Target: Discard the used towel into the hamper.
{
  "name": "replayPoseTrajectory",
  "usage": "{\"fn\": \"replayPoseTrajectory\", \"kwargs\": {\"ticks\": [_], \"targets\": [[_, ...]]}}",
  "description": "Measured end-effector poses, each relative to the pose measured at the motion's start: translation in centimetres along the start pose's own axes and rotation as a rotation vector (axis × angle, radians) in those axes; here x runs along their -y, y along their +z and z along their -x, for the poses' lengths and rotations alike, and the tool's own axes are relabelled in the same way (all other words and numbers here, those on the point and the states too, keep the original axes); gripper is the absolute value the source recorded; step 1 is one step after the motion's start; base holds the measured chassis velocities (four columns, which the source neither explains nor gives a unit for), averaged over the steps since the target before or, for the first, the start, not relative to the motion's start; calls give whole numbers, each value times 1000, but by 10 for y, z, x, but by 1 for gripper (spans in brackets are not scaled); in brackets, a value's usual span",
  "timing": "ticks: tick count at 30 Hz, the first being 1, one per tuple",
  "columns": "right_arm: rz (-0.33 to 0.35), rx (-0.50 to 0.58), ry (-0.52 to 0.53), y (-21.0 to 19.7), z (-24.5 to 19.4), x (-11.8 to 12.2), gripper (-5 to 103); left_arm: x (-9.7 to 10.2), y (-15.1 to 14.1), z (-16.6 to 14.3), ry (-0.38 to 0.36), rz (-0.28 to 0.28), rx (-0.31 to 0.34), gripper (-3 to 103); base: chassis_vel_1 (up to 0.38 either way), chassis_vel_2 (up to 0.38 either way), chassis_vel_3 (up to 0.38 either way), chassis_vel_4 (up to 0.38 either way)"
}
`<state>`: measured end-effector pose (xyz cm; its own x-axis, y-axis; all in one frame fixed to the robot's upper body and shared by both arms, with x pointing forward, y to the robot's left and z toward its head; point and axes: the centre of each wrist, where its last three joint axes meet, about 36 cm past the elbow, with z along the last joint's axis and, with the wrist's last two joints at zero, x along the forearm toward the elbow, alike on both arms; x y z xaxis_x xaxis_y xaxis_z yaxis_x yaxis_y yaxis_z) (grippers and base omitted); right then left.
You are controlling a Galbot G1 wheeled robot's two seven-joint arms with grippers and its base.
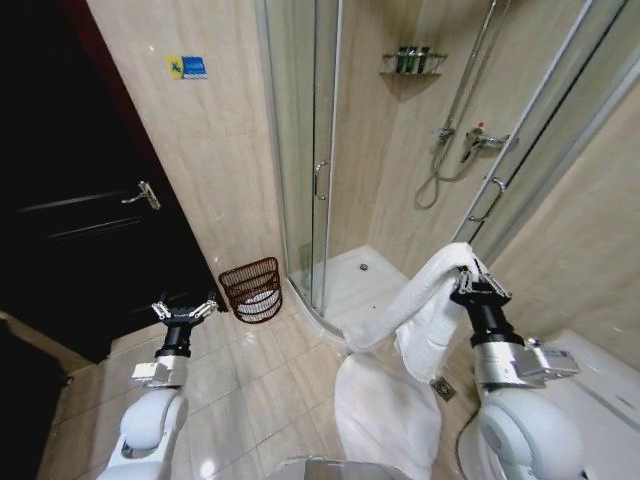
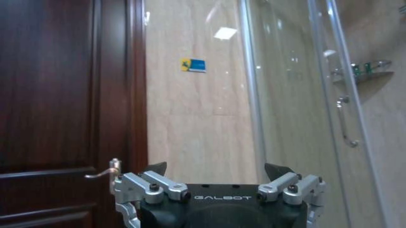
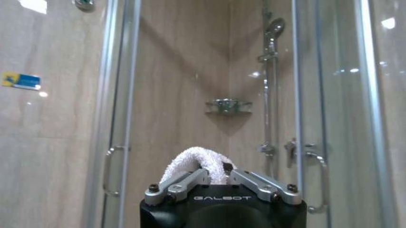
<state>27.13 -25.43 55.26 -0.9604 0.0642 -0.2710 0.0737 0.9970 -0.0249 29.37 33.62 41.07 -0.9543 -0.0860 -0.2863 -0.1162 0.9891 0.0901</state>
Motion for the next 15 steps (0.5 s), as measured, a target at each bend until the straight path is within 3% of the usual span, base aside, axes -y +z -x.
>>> {"fn": "replayPoseTrajectory", "kwargs": {"ticks": [15], "targets": [[-2,20,-3,-1,3,-1,2,-2,5,4,10,5,-3,100,95,104,101,91]]}}
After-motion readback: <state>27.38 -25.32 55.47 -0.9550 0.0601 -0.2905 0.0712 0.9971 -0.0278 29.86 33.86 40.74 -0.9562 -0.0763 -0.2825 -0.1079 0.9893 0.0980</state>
